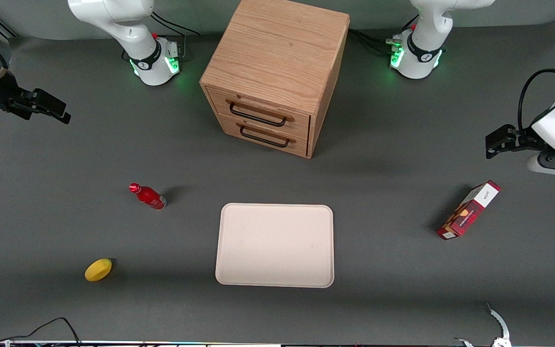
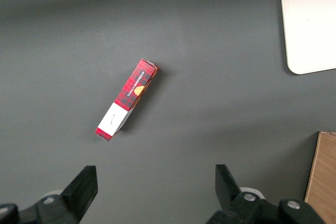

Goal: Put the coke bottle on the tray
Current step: 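Move the right gripper down toward the red Coca-Cola bottle, then close the right gripper around the red Coca-Cola bottle's neck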

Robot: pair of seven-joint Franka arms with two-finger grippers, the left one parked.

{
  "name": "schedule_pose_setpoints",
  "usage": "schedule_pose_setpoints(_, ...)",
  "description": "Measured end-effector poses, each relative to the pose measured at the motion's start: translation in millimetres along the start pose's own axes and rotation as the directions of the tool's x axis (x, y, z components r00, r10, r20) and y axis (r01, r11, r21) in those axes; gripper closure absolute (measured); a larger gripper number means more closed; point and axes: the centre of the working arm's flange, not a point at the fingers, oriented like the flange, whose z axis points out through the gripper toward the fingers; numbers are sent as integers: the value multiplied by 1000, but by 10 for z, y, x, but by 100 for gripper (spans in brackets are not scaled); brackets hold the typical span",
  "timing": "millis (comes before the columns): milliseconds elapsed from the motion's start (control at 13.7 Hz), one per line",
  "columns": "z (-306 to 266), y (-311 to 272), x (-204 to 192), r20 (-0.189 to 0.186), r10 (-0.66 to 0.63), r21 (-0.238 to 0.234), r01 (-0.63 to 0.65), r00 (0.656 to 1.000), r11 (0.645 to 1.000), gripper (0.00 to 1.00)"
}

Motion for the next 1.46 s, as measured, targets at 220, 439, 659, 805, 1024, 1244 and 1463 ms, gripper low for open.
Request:
schedule_pose_setpoints(220, 59, 0, 14, 28, 1, -6, 0, 1000, 1000, 0)
schedule_pose_setpoints(439, 185, 15, 85, 58, 5, -12, -4, 998, 1000, 0)
schedule_pose_setpoints(659, 792, -47, 464, 45, 6, -7, -6, 999, 1000, 0)
schedule_pose_setpoints(805, 1309, -77, 651, 18, 9, -1, -9, 1000, 1000, 0)
schedule_pose_setpoints(1024, 2003, -124, 786, -13, 7, 4, -7, 1000, 1000, 0)
schedule_pose_setpoints(1244, 2598, -202, 822, -59, 4, 16, -3, 998, 1000, 0)
schedule_pose_setpoints(1463, 3043, -309, 772, -82, 0, 23, 2, 997, 1000, 0)
